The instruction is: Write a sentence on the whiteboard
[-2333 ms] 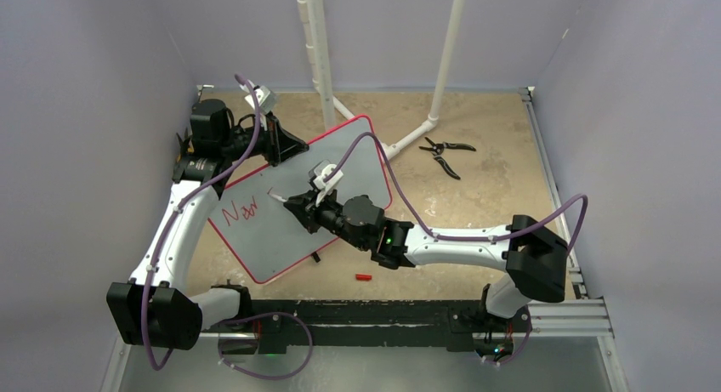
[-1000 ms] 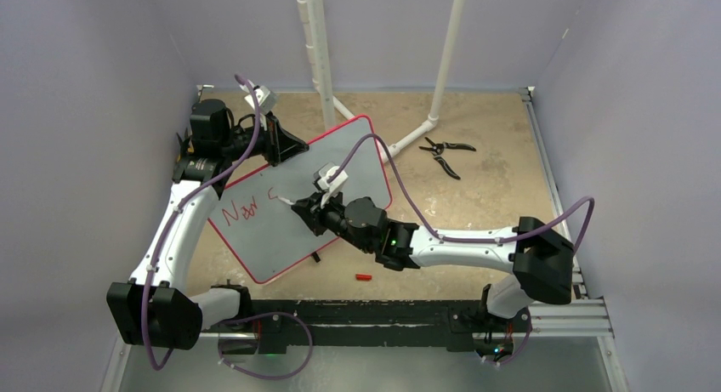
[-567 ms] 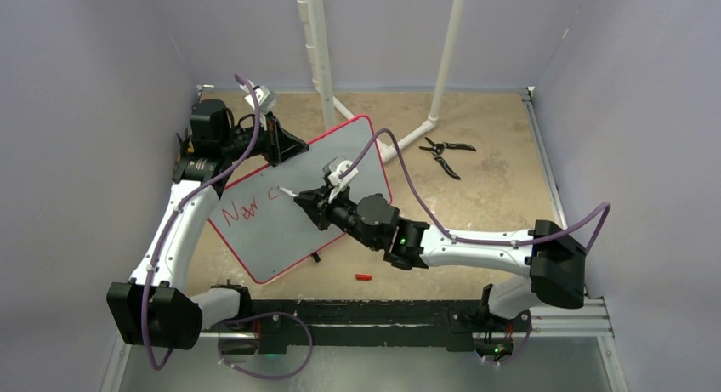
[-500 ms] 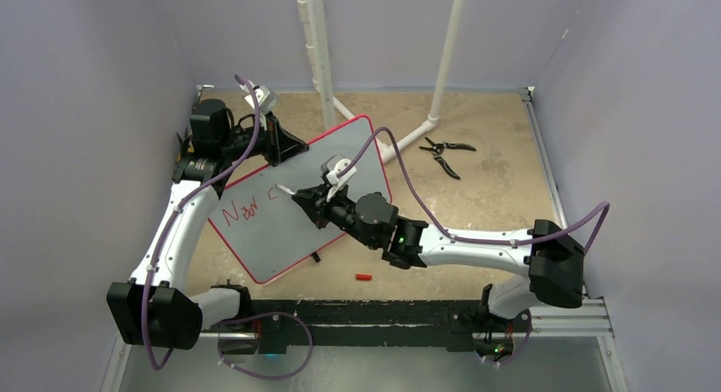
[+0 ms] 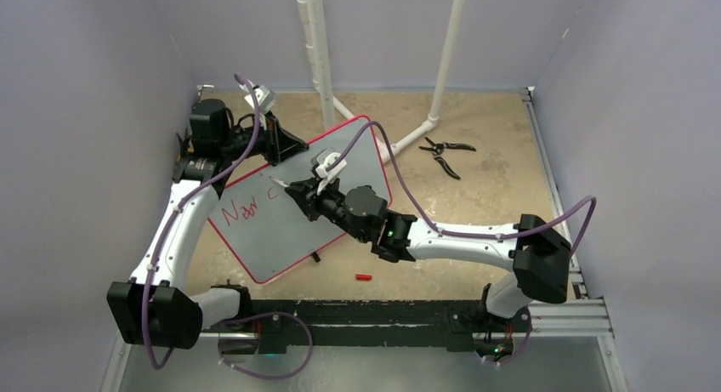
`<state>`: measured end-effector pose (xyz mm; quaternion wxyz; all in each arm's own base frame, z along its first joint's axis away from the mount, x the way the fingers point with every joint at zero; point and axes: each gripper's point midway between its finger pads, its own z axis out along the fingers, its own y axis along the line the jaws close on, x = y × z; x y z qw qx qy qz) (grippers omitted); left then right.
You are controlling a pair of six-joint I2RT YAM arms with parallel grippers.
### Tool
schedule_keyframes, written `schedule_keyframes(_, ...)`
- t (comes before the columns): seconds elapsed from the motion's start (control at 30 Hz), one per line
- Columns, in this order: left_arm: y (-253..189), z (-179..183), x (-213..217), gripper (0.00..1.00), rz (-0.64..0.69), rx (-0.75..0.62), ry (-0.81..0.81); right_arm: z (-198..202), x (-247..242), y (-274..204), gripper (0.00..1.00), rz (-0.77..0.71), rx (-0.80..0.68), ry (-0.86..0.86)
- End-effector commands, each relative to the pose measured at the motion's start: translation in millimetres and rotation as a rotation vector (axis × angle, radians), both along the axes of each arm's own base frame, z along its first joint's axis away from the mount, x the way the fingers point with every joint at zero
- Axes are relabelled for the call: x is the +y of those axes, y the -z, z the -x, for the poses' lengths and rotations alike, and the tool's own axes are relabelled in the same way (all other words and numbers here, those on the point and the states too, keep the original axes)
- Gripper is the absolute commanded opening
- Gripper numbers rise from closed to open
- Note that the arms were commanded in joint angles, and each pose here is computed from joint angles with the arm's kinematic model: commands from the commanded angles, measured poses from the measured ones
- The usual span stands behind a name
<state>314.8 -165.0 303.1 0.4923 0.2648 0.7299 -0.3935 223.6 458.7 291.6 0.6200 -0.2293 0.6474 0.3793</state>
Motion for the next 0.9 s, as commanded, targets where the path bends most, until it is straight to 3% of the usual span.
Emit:
schedule_keyframes(0.0,-3,-13,11,0.0,-0.015,-0.048,-0.057,-6,-2,-9,0.0,-0.023,-0.003,0.021)
schedule_keyframes(0.47,-4,-13,12,0.0,-0.014,-0.052,-0.057,7,-21,40,0.0,0.013,0.105,0.012)
schedule_keyframes(0.87,-2,-14,12,0.0,-0.014,-0.045,-0.058,7,-23,16,0.0,-0.066,0.074,0.015)
